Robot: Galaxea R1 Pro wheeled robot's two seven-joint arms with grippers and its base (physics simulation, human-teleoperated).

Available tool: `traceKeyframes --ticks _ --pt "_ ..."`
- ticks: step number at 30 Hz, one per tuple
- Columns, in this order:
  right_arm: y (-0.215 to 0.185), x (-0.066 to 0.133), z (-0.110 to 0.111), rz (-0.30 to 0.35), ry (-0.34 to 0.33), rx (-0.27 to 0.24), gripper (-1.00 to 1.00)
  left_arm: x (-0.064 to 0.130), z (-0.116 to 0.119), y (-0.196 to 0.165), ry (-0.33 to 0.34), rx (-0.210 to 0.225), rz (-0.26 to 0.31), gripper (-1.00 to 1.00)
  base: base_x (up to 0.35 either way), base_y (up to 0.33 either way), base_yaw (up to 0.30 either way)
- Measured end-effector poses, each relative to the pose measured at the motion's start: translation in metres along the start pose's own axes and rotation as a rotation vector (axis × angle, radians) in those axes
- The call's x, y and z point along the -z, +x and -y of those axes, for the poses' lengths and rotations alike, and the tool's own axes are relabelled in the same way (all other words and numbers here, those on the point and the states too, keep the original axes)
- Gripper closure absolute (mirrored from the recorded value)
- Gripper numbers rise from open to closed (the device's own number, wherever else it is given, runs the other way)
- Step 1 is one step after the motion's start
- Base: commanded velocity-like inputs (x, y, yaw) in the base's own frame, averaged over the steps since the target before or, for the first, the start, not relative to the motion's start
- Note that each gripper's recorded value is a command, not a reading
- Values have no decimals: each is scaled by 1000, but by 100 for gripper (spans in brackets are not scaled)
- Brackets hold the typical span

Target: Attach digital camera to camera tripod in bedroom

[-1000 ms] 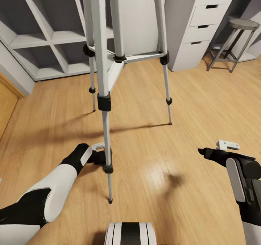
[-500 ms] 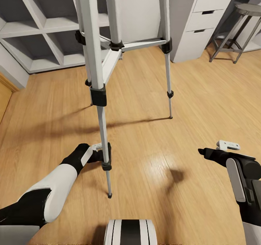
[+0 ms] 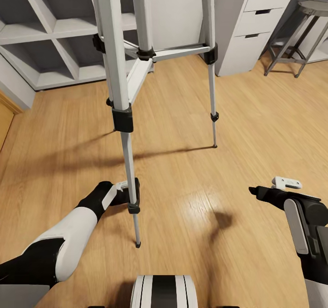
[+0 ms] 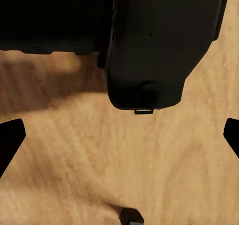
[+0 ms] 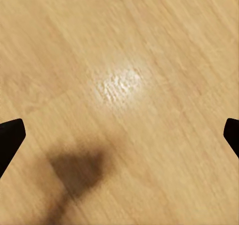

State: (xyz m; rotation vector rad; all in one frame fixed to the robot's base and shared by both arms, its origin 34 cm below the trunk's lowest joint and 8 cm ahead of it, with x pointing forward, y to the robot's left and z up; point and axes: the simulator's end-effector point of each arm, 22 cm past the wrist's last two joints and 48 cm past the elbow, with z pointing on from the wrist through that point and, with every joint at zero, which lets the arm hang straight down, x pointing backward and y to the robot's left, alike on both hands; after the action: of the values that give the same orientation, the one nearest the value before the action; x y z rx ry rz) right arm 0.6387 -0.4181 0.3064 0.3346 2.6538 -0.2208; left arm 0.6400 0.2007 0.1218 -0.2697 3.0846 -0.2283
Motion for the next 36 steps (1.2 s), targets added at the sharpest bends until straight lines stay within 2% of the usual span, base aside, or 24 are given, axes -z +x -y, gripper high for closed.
traceKeyframes --ticks 15,25,36 --pt "2 0 -3 -2 -5 -3 -100 5 4 -11 6 -7 19 -100 0 0 0" --pt "2 0 -3 -3 -3 -2 -100 10 0 -24 -33 -11 40 -100 0 0 0" --pt "3 0 -3 -4 -1 -2 -100 14 4 -32 -45 -15 50 -100 0 0 0"
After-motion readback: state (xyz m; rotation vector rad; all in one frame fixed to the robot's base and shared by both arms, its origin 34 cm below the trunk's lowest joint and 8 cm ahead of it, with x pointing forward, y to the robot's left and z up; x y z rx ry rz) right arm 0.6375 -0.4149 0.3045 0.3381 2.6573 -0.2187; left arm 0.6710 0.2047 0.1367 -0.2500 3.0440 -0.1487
